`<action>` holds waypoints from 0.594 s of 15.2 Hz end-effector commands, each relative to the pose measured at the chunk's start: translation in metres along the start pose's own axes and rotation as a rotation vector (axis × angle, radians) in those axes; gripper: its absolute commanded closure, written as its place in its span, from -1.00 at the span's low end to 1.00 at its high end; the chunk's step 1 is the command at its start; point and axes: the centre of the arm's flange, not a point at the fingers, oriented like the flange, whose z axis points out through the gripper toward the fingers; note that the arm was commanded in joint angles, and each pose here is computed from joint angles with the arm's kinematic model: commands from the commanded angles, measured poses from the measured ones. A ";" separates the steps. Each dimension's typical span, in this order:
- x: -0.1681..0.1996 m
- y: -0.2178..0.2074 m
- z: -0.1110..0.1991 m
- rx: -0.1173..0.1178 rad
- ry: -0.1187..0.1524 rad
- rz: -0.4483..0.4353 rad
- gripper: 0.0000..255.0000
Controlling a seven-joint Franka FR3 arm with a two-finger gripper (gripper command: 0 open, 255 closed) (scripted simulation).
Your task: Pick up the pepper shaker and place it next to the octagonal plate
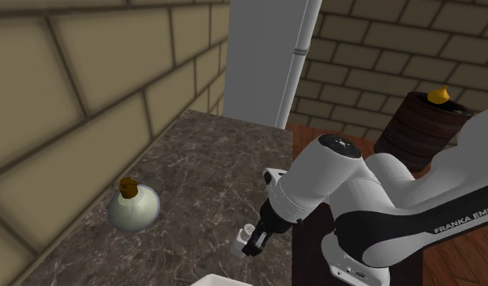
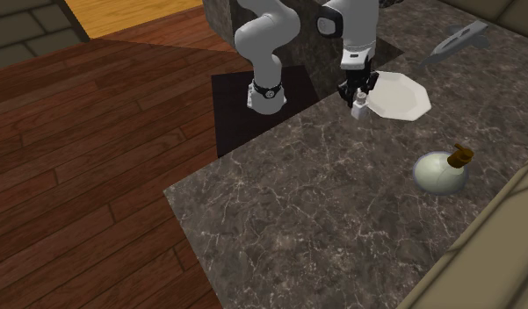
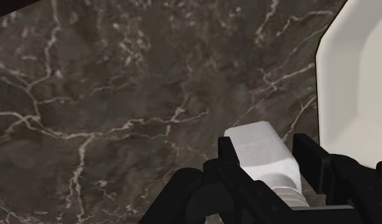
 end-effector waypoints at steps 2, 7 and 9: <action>-0.001 0.002 0.006 0.000 0.001 0.000 1.00; -0.001 0.002 0.006 0.000 0.001 0.000 1.00; -0.001 0.002 0.006 0.000 0.001 0.000 -1.00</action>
